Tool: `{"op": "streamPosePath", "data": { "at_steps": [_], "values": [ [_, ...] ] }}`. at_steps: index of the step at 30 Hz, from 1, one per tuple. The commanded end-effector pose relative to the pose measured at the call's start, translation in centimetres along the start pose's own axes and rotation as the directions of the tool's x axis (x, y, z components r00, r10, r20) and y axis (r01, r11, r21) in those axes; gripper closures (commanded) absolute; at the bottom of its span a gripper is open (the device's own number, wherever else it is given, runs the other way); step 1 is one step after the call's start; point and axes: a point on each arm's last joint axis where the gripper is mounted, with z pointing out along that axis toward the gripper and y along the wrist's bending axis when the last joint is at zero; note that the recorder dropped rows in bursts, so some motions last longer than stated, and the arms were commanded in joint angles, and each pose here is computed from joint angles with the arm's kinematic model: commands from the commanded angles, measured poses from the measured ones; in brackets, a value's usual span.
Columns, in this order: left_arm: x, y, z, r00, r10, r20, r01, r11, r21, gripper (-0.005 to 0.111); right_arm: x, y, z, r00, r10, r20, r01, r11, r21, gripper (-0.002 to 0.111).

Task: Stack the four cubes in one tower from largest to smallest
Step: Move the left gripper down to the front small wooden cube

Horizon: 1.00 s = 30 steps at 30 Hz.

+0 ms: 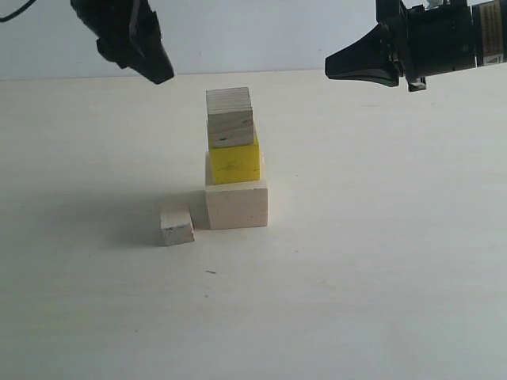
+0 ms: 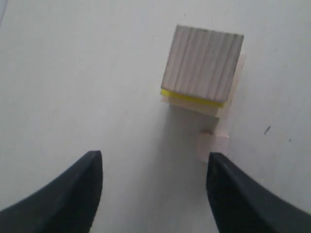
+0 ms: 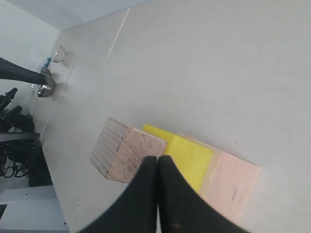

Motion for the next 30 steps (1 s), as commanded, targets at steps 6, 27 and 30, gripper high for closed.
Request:
{"op": "streamPosePath", "data": {
  "at_steps": [6, 27, 30],
  "values": [
    [4.2, -1.0, 4.3, 0.99, -0.02, -0.136, 0.034, 0.994, 0.105, 0.046, 0.0, 0.2, -0.2, 1.0, -0.009, -0.005, 0.009, 1.0, -0.024, 0.108],
    [6.1, -2.2, 10.6, 0.985, -0.081, -0.152, 0.105, 0.982, 0.16, 0.046, 0.0, 0.2, -0.2, 1.0, -0.009, -0.006, 0.009, 1.0, -0.026, 0.108],
    [6.0, -2.2, 10.7, 0.986, -0.086, -0.143, 0.108, 0.982, 0.155, 0.046, 0.0, 0.2, -0.2, 1.0, -0.009, -0.006, 0.009, 1.0, -0.026, 0.108]
  ]
}}
